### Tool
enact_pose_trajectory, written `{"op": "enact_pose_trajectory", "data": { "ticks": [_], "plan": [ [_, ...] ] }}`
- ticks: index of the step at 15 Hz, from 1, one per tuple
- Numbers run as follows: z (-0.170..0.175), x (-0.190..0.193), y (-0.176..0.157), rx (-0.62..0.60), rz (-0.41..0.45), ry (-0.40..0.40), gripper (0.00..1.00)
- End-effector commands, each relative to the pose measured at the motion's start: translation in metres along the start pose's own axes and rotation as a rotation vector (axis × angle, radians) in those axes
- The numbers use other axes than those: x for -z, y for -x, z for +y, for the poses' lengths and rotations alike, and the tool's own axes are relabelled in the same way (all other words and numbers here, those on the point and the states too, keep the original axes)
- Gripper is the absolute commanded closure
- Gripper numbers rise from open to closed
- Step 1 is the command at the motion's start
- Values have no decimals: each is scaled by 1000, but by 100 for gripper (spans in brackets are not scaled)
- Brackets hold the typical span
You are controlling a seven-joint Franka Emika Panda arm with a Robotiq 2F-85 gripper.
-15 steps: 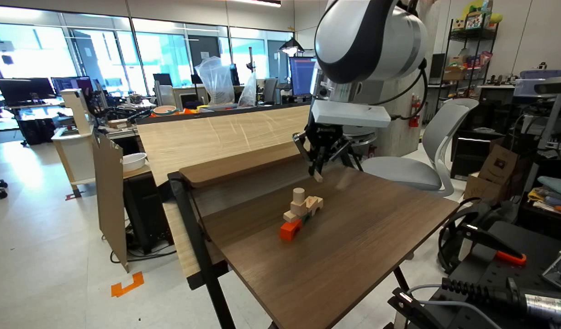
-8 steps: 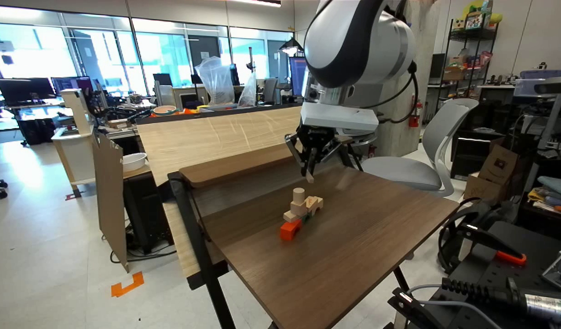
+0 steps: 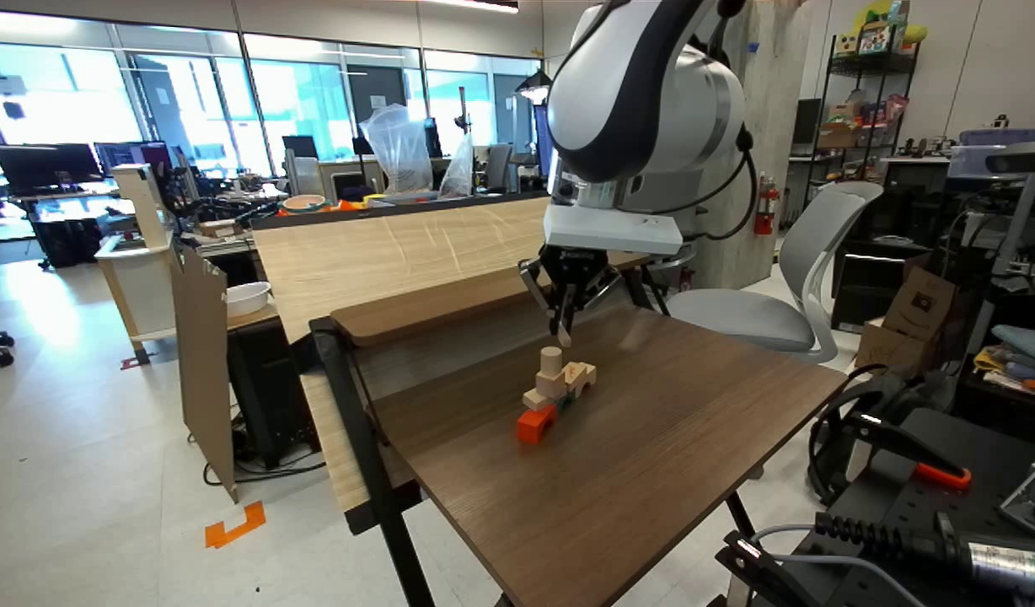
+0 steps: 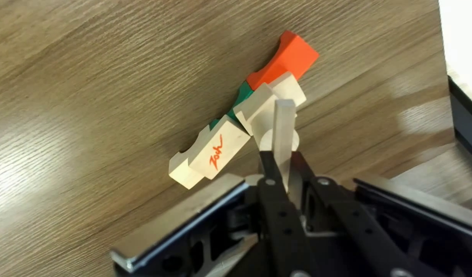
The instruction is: Put the stick block on the tower
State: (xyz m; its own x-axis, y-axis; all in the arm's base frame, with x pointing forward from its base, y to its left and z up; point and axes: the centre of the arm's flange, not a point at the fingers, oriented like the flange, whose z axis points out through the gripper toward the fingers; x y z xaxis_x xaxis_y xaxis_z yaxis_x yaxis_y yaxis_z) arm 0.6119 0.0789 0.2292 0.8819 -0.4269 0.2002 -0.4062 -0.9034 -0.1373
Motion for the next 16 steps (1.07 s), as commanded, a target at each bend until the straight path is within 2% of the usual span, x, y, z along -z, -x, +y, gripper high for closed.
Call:
{"op": "enact_pose_trajectory", "data": {
  "ticks": [1, 16],
  "plan": [
    [-13, -8, -10, -23, -13, 13, 97],
    [-19, -23, -14, -29, -25, 38, 97]
  ]
}}
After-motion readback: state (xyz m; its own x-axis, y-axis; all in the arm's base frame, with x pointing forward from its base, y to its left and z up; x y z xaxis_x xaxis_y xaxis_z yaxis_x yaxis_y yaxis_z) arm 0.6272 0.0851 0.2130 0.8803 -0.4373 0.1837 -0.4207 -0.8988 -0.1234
